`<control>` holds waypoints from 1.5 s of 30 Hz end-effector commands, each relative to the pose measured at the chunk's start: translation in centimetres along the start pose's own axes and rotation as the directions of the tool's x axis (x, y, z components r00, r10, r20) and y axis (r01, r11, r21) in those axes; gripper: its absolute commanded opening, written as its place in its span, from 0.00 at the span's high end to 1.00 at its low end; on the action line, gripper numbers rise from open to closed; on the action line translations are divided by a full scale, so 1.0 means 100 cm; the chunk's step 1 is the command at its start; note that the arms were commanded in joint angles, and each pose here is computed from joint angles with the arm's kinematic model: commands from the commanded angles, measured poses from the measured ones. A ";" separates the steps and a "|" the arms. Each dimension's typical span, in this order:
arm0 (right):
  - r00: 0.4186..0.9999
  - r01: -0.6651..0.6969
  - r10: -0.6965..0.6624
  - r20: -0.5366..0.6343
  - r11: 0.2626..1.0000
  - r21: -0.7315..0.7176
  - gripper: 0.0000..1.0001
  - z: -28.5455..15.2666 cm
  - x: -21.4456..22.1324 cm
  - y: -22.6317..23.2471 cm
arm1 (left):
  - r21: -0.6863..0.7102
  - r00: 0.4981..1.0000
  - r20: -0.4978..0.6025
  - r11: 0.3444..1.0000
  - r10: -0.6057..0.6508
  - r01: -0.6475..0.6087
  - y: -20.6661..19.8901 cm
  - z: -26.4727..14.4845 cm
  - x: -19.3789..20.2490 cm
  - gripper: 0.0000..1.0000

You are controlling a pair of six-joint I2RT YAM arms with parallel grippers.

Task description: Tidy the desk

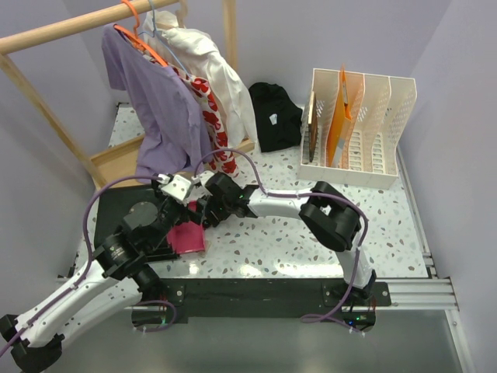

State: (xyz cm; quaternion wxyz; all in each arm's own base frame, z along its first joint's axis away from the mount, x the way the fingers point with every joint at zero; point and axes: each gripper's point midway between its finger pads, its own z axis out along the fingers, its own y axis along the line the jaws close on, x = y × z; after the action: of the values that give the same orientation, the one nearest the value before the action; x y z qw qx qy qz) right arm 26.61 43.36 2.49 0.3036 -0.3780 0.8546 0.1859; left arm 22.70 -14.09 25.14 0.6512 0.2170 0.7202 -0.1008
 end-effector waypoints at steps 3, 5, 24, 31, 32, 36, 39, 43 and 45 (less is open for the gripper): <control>1.000 0.003 -0.003 -0.009 1.000 0.024 0.53 0.000 0.002 0.004 | -0.014 0.999 0.051 1.000 0.000 0.001 0.006 -0.003 -0.015 0.00; 1.000 0.021 -0.021 -0.007 0.999 0.042 0.62 -0.004 0.003 -0.001 | -0.021 0.998 0.057 1.000 -0.001 0.002 0.007 -0.004 -0.016 0.00; 0.860 0.501 -0.487 0.148 0.756 -0.422 0.97 -0.108 -0.002 0.062 | -0.128 0.990 0.131 0.989 -0.055 0.072 0.033 -0.022 -0.030 0.00; 0.924 0.367 -0.346 0.162 0.685 -0.629 0.96 -0.114 -0.014 0.108 | -0.199 0.981 0.175 0.973 -0.085 0.119 0.049 -0.033 -0.034 0.00; 0.935 0.340 -0.319 0.154 0.689 -0.640 0.96 -0.110 -0.019 0.112 | -0.208 0.977 0.190 0.969 -0.091 0.131 0.052 -0.037 -0.037 0.00; 0.982 0.185 -0.156 0.103 0.719 -0.670 0.95 -0.103 -0.043 0.127 | -0.221 0.972 0.215 0.964 -0.098 0.146 0.056 -0.041 -0.039 0.00; 0.995 0.102 -0.073 0.071 0.743 -0.661 0.95 -0.094 -0.053 0.132 | -0.223 0.973 0.210 0.965 -0.093 0.140 0.056 -0.040 -0.038 0.00; 0.999 0.028 0.002 0.051 0.816 -0.578 0.73 -0.079 -0.063 0.127 | -0.230 0.972 0.214 0.962 -0.096 0.145 0.056 -0.036 -0.036 0.00; 0.998 0.029 0.007 0.063 0.836 -0.548 0.01 -0.076 -0.068 0.123 | -0.243 0.971 0.215 0.957 -0.107 0.160 0.058 -0.034 -0.032 0.00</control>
State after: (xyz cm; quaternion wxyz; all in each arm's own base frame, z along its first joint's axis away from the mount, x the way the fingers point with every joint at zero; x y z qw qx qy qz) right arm 16.30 48.58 11.12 0.1657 -0.4943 0.7379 0.4286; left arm 21.71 -8.57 29.18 0.7219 0.0988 0.6805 -0.0779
